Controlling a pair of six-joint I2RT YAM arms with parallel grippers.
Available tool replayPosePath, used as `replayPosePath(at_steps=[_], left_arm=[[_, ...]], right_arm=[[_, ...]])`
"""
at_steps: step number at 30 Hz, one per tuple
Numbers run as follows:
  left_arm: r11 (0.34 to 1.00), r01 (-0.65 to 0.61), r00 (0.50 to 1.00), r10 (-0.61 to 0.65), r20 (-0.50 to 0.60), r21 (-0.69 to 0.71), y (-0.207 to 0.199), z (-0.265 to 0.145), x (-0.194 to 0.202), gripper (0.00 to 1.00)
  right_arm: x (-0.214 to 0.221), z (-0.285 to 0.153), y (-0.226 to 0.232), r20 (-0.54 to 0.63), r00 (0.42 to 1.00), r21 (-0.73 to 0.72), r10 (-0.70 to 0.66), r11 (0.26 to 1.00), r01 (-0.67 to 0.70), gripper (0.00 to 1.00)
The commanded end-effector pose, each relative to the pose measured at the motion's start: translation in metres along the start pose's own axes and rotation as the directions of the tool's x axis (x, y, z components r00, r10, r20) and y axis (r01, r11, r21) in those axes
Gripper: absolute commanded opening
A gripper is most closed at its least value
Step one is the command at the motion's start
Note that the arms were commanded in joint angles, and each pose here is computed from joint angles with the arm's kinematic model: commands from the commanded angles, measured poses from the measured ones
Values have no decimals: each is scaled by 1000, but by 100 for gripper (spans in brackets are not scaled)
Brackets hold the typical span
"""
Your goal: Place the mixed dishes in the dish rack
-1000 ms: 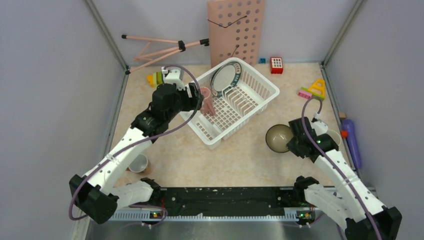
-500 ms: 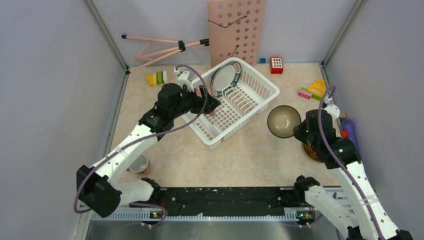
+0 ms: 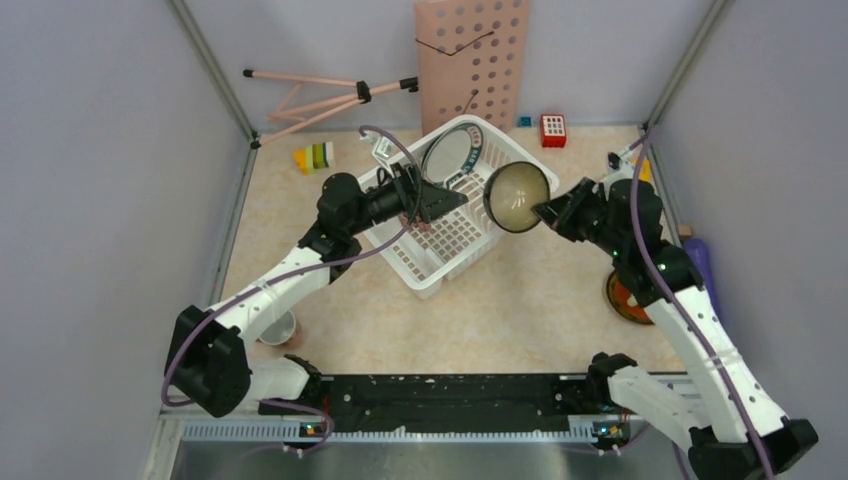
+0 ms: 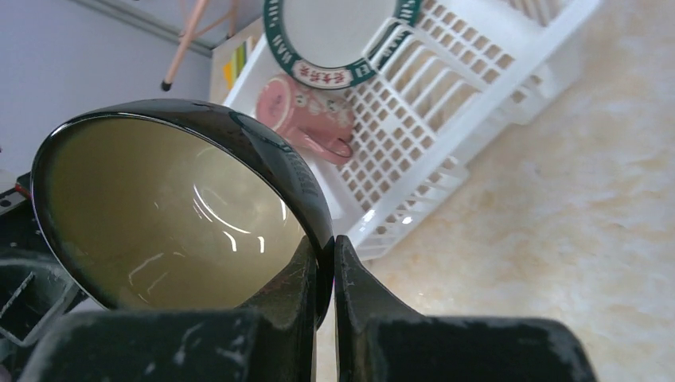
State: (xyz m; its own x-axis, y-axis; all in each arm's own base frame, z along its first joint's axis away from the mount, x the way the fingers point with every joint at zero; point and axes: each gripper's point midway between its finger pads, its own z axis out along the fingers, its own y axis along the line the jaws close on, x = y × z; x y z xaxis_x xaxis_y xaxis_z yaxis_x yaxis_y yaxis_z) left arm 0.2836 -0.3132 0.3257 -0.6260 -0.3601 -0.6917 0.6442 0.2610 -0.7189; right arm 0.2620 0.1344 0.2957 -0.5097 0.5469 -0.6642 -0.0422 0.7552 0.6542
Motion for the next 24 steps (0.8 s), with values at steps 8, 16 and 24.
replayPosePath(at_steps=[8, 16, 24], left_arm=[[988, -23, 989, 1, 146, 152, -32, -1, -28, 95], [999, -36, 994, 34, 100, 13, -5, 10, -22, 98], [1000, -5, 997, 5, 71, 8, -1, 29, -19, 98]], right_arm=[[-20, 43, 93, -94, 988, -375, 119, 916, -146, 0], [-18, 50, 91, -116, 987, -353, 115, 924, -149, 0], [-14, 55, 92, -141, 985, -348, 102, 926, -146, 0]])
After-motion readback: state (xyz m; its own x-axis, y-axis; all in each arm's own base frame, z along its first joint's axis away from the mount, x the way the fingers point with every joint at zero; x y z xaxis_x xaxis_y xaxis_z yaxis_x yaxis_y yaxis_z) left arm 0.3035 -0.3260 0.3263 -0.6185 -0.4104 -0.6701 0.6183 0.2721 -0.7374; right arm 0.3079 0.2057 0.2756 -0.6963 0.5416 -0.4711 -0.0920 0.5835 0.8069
